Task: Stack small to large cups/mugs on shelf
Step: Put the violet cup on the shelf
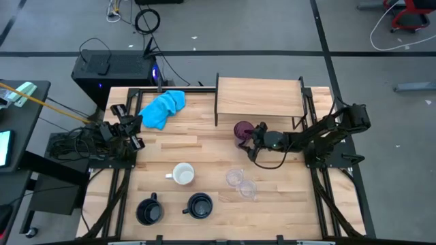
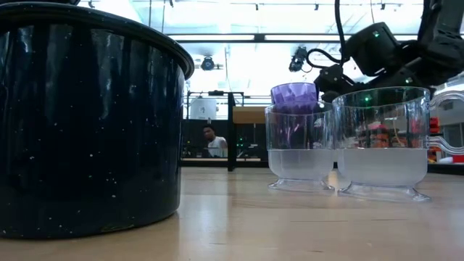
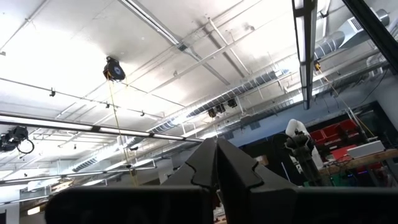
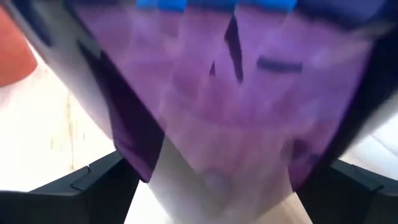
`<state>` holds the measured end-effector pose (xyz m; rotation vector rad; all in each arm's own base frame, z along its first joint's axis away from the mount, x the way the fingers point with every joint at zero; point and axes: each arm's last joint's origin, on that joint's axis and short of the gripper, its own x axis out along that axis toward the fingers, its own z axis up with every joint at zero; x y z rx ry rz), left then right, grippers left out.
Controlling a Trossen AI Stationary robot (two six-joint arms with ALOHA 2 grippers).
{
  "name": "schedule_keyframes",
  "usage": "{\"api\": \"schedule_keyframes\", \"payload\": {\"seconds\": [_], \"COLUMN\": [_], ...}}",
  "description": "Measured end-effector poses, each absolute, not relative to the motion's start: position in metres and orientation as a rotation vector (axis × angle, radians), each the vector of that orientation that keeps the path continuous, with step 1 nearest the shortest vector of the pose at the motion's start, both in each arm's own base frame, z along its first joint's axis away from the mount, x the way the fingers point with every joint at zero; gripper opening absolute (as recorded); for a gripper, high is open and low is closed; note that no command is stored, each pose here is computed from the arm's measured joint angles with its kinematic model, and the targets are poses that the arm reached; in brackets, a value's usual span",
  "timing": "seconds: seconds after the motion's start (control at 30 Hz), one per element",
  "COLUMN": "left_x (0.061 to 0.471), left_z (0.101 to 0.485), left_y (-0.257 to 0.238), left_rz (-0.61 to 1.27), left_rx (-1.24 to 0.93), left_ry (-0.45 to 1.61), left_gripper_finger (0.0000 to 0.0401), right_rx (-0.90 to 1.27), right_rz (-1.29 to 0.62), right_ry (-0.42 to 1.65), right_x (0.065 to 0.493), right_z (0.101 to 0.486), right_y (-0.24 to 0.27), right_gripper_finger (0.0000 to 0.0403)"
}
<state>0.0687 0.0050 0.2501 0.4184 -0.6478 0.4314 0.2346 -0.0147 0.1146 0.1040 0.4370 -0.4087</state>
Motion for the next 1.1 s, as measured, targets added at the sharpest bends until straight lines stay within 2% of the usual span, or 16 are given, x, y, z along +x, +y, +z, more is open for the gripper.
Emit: {"api": "schedule_keyframes", "payload": {"seconds": [0.17, 0.67, 1.1], "left_x": [0.069, 0.069, 0.069], "left_z": [0.25, 0.249, 0.249], "left_y": [0.005, 0.006, 0.006], "left_rz": [0.432, 0.456, 0.457], "left_rx": [0.418, 0.409, 0.408], "left_ry": [-0.648, -0.632, -0.63], "left_gripper_finger": [0.0014, 0.0019, 0.0022], "right_rx": [0.088, 0.09, 0.123], "right_rz": [-0.405, -0.377, -0.277], "right_ry": [0.435, 0.391, 0.241], "right_x": [0.236, 0.237, 0.235], "right_z": [0.116, 0.123, 0.167], "right_y": [-0.015, -0.014, -0.011], "right_gripper_finger": [0.0352, 0.0352, 0.0354]}}
